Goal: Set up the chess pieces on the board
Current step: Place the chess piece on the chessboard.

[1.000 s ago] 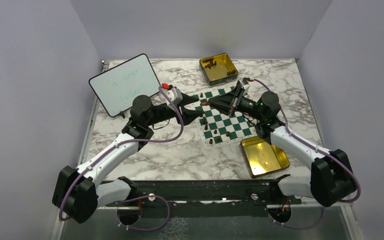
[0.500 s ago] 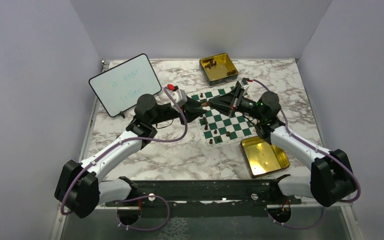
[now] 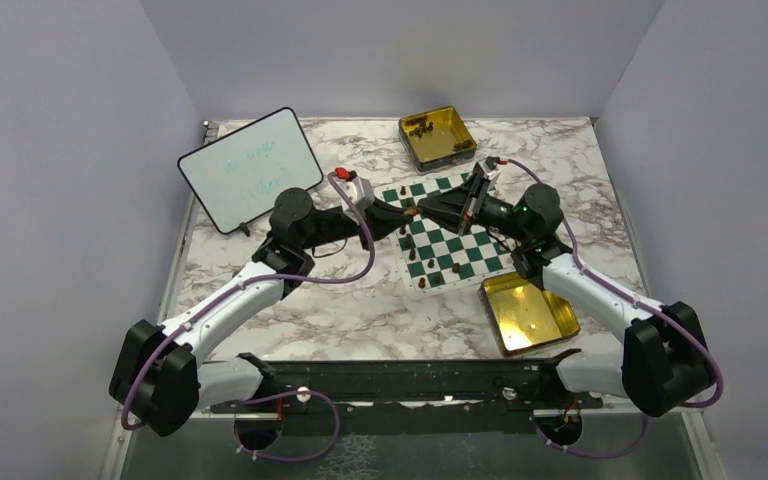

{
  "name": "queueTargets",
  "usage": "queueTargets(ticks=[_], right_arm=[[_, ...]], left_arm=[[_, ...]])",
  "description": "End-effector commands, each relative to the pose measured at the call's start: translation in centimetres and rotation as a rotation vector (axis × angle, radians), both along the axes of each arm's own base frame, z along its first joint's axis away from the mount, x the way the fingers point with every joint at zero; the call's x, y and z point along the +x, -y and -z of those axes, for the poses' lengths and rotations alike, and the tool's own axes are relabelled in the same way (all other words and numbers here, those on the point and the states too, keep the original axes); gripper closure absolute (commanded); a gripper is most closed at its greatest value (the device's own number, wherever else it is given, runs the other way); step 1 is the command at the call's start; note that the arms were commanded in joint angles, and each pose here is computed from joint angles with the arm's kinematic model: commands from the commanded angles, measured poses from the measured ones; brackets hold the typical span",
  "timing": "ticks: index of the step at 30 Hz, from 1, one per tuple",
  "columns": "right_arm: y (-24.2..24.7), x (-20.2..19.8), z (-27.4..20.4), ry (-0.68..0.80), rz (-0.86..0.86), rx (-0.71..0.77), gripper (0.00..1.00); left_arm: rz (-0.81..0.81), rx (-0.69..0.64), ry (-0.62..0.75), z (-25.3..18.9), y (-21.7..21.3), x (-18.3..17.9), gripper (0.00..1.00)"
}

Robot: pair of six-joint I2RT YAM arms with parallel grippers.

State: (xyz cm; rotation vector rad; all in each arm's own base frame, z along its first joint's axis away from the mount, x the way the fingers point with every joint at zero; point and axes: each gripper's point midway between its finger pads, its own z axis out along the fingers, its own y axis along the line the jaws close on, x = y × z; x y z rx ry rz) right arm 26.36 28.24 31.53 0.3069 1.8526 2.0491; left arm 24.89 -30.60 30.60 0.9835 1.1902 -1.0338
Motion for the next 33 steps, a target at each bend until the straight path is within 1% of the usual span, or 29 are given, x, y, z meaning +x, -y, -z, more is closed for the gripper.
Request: queueTargets(ticks=[1,3,4,5,6,9,10,13,15,18,20,23,27,30,33], right_arm=[[0.4,-0.3,1.2,0.052,0.03,-0.088,0.7],[0.8,-0.1,1.9,0.066,0.062,-0.15,0.62],[1.0,0.0,2.4,0.071,0.08,-0.185,0.58],[1.3,0.2,2.8,0.078,0.097,-0.216,0.54],[1.5,0.3,3.2,0.086,0.114,-0.247,0.51],[2.5,0.7,4.7,0.108,0.162,-0.36,0.4],[2.8,0.8,5.0,0.116,0.179,-0.397,0.36],[4.2,0.9,6.2,0.135,0.231,-0.51,0.21],[5.3,0.9,7.0,0.142,0.268,-0.586,0.15],[7.0,0.9,7.8,0.167,0.324,-0.69,0.08],[8.3,0.6,8.5,0.178,0.348,-0.769,0.01],[10.2,-0.2,9.7,0.192,0.371,-0.88,0.0],[12.3,-1.8,11.4,0.191,0.38,-0.991,0.0],[13.5,-2.7,12.0,0.185,0.401,-1.026,0.0],[14.3,-3.3,11.6,0.198,0.437,-1.027,0.0]], left_arm=[[-0.016,-0.043,-0.03,-2.1,-0.2,-0.3,1.0],[-0.052,0.015,-0.098,-0.7,-0.5,0.2,1.0],[-0.074,0.067,-0.153,0.7,-0.8,0.4,1.0],[-0.097,0.097,-0.17,1.0,-0.9,0.8,1.0],[-0.117,0.163,-0.237,2.7,-1.3,0.9,1.0],[-0.138,0.288,-0.348,4.7,-1.8,0.9,1.0],[-0.137,0.328,-0.365,5.3,-2.1,0.8,1.0],[-0.143,0.401,-0.427,6.4,-2.6,0.4,1.0],[-0.157,0.436,-0.458,6.9,-3.0,0.4,1.0],[-0.189,0.503,-0.525,8.0,-3.5,0.7,1.0],[-0.205,0.552,-0.576,8.7,-3.6,1.0,1.0],[-0.219,0.636,-0.656,10.2,-3.6,1.3,1.0],[-0.23,0.757,-0.707,12.5,-3.3,1.4,1.0],[-0.244,0.847,-0.731,14.2,-2.7,1.6,1.0],[-0.243,0.917,-0.744,15.5,-1.6,1.7,1.0]])
